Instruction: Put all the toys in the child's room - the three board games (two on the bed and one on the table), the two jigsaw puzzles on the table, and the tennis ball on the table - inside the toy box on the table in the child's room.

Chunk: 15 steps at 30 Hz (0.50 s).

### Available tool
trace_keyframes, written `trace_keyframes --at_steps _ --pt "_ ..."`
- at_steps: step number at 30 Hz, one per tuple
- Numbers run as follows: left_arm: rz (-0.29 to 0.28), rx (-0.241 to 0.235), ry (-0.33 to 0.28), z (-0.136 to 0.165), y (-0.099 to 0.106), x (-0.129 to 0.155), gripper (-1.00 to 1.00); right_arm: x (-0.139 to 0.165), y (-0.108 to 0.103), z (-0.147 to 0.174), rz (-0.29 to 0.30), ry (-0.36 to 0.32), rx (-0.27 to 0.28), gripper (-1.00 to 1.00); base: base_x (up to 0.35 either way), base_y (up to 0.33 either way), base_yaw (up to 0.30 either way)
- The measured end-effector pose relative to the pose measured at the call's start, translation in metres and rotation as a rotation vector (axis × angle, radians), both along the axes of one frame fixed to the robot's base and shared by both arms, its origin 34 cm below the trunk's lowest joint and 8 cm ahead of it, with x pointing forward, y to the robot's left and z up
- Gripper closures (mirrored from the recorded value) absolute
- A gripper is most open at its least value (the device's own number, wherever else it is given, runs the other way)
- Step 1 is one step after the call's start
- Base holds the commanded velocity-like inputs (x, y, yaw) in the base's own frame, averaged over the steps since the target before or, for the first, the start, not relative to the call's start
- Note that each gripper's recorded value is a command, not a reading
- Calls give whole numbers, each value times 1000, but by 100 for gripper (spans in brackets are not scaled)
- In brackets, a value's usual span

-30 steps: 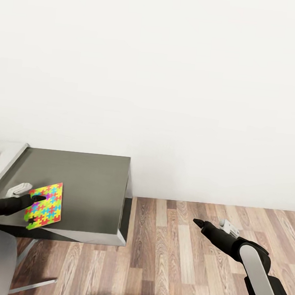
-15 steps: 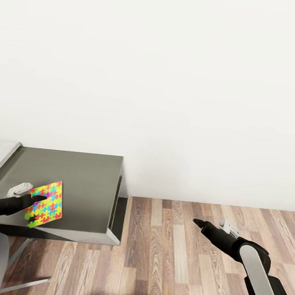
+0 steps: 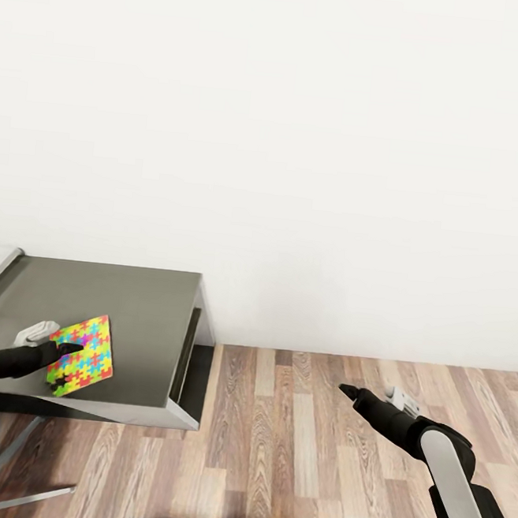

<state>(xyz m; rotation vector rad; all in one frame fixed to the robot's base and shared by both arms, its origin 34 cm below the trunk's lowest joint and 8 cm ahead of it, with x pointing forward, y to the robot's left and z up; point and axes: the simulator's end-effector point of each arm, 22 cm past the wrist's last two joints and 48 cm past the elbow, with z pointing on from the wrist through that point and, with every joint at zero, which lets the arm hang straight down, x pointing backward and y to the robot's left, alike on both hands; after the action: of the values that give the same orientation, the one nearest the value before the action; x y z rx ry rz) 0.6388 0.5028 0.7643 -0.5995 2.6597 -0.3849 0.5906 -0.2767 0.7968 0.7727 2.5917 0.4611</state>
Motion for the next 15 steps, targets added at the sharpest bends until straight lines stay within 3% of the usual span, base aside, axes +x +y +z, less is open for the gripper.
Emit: trace_keyframes --at_steps 15 --pt "0 -12 -10 0 -7 3 -100 2 3 2 4 -12 14 -100 0 -118 0"
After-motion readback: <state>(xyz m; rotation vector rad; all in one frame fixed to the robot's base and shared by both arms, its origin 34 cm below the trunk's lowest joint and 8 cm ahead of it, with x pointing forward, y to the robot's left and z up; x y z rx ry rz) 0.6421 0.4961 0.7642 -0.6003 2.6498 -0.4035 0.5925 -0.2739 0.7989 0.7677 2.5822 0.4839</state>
